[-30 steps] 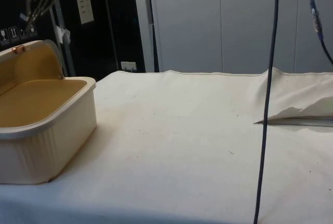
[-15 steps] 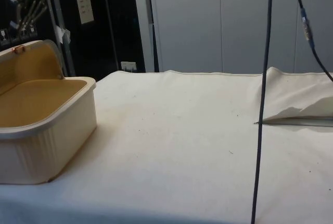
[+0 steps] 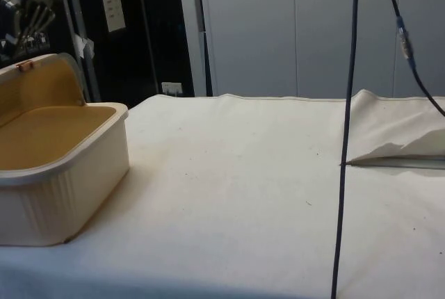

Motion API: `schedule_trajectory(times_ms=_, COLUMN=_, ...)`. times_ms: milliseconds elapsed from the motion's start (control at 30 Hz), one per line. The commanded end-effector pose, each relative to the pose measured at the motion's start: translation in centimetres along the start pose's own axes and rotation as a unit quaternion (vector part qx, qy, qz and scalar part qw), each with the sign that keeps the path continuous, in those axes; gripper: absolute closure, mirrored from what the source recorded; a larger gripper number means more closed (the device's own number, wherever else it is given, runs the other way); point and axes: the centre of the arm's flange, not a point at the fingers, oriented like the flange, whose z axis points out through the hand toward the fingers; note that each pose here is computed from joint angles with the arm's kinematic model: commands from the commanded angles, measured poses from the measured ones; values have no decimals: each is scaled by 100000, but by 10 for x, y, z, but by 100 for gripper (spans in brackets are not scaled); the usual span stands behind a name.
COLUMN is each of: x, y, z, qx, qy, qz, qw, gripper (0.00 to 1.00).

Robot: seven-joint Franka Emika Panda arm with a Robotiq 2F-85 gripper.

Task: Open the lid, then close it.

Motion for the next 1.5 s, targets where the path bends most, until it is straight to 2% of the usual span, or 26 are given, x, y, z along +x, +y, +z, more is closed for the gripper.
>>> schedule_trajectory(times_ms=0, x=-3, y=-5, z=-2, qx=261, qy=-533, qz=-47, qw=99998, gripper=100)
schedule_trajectory(times_ms=100, x=-2, y=-6, z=0, qx=402, qy=-787, qz=-271, qw=99996, gripper=100)
schedule_trajectory(times_ms=167, x=-8, y=-12, z=3, qx=662, qy=-1600, qz=-188, qw=99985, gripper=100)
schedule_trajectory(times_ms=367, x=-16, y=-22, z=11, qx=1201, qy=-2741, qz=-350, qw=99955, gripper=100)
schedule_trajectory(times_ms=433, x=-15, y=-22, z=12, qx=1415, qy=-2676, qz=-527, qw=99953, gripper=100)
schedule_trajectory(times_ms=667, x=-25, y=-36, z=14, qx=1986, qy=-4413, qz=-448, qw=99882, gripper=100)
schedule_trajectory(times_ms=700, x=-21, y=-32, z=15, qx=1948, qy=-3814, qz=-667, qw=99906, gripper=100)
schedule_trajectory(times_ms=733, x=-25, y=-37, z=13, qx=2019, qy=-4572, qz=-462, qw=99874, gripper=100)
schedule_trajectory(times_ms=933, x=-31, y=-46, z=10, qx=2567, qy=-5954, qz=-731, qw=99787, gripper=100)
schedule_trajectory(times_ms=967, x=-30, y=-44, z=10, qx=2616, qy=-5768, qz=-936, qw=99795, gripper=100)
schedule_trajectory(times_ms=1167, x=-46, y=-58, z=11, qx=3248, qy=-7914, qz=-881, qw=99630, gripper=100)
schedule_trajectory(times_ms=1200, x=-48, y=-61, z=11, qx=3386, qy=-8091, qz=-866, qw=99611, gripper=100)
schedule_trajectory(times_ms=1233, x=-44, y=-57, z=10, qx=3342, qy=-7832, qz=-1183, qw=99630, gripper=100)
schedule_trajectory(times_ms=1467, x=-62, y=-73, z=11, qx=4001, qy=-9622, qz=-753, qw=99453, gripper=100)
